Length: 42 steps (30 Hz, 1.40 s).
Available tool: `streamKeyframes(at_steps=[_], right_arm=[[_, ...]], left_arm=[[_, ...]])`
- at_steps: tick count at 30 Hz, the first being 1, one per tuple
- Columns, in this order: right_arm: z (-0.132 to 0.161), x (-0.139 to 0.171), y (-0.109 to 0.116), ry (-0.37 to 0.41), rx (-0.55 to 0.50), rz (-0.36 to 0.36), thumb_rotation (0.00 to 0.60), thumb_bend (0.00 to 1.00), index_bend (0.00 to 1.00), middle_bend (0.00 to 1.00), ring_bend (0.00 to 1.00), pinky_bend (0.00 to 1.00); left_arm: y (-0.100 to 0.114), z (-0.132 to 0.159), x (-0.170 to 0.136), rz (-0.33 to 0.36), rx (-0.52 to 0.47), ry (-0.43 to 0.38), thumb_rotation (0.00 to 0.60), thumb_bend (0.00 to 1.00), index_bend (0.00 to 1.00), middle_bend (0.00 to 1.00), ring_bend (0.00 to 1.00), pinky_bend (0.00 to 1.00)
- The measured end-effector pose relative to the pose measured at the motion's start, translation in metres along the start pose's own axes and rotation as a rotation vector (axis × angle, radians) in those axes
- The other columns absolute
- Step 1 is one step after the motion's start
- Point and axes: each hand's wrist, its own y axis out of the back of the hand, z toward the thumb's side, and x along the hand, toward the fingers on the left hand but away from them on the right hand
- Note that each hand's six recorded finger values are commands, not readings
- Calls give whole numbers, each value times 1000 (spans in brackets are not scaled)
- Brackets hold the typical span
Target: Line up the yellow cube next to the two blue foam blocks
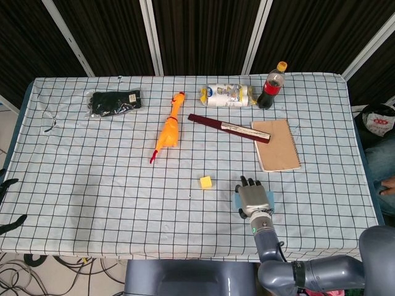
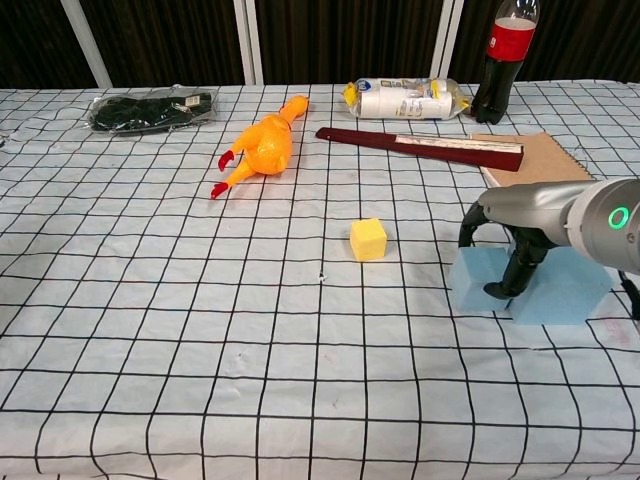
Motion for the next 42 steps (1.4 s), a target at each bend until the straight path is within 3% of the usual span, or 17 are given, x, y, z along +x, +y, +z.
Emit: streamKeyframes(at_steps=[5,11,19,25,34,42], right_arm=[[2,0,3,4,-5,-5,600,325,73,0,51,98],[4,5,11,17,-14,-3,600,310,65,0,51,98],[21,16,39,87,-101,-37,600,299,165,0,51,98],[36,8,61,147,-184,-72,600,267,186,0,51,98],[58,-23,72,217,-64,-163,600,249,233,0,50,98],[76,-44,56,264,-13,-116,600,229,269,0,51,98]], left_arm=[[0,0,0,1,2,2,600,34,228,57,0,0],[0,0,0,2,3,3,600,34,228,58,0,0],[0,0,0,-1,0,1,600,35,228,58,0,0],[0,0,0,0,0,0,600,34,228,58,0,0],[0,-1,0,0,5,2,600,34,228,57,0,0],[0,-2,1,4,11,11,600,34,228,57,0,0]])
